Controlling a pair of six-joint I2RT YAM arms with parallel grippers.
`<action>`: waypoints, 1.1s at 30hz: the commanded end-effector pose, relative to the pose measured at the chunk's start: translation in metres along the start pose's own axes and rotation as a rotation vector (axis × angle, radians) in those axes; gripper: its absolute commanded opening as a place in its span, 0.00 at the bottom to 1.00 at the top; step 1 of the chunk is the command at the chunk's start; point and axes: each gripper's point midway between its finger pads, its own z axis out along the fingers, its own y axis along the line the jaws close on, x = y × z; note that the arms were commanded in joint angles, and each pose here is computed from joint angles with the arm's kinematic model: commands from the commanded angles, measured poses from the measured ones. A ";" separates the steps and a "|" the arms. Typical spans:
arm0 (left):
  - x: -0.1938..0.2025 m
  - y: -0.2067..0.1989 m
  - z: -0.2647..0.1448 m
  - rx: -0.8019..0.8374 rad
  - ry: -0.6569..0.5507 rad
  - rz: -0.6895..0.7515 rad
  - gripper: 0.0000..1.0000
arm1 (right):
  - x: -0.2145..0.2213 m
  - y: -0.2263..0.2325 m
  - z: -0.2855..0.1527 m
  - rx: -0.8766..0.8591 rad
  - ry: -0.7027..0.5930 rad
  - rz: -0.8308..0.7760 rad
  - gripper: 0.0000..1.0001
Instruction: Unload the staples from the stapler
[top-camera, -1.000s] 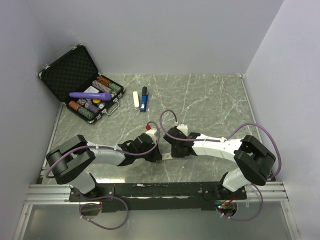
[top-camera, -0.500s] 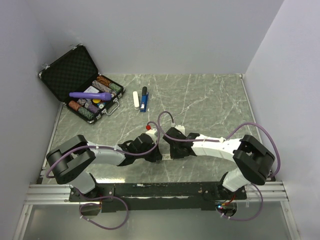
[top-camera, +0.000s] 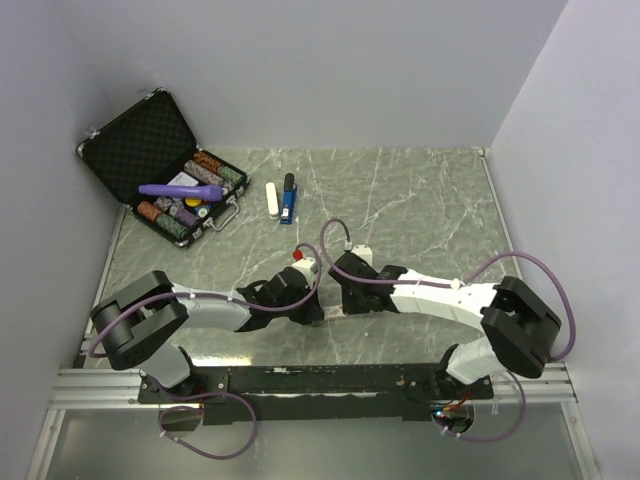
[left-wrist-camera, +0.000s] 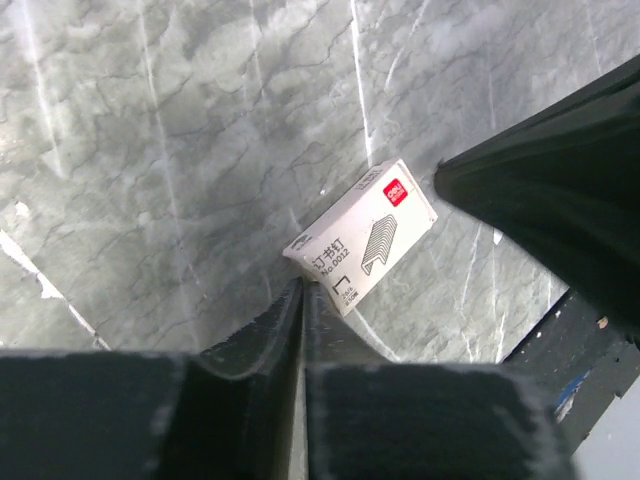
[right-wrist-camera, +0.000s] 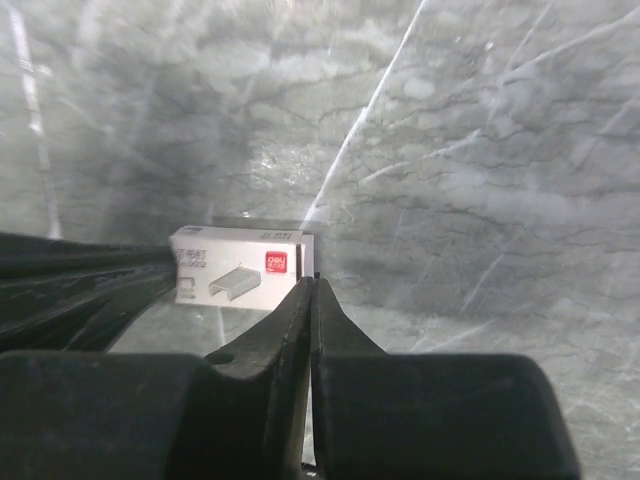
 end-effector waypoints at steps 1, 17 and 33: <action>-0.002 0.006 -0.004 -0.051 0.002 0.034 0.16 | -0.014 -0.010 -0.011 0.024 -0.065 0.014 0.11; -0.065 -0.001 -0.059 -0.139 -0.208 0.062 0.44 | -0.034 -0.044 -0.028 0.092 -0.161 0.054 0.48; -0.128 -0.013 -0.132 -0.178 -0.459 0.091 0.91 | -0.081 -0.062 -0.080 0.112 -0.340 0.056 1.00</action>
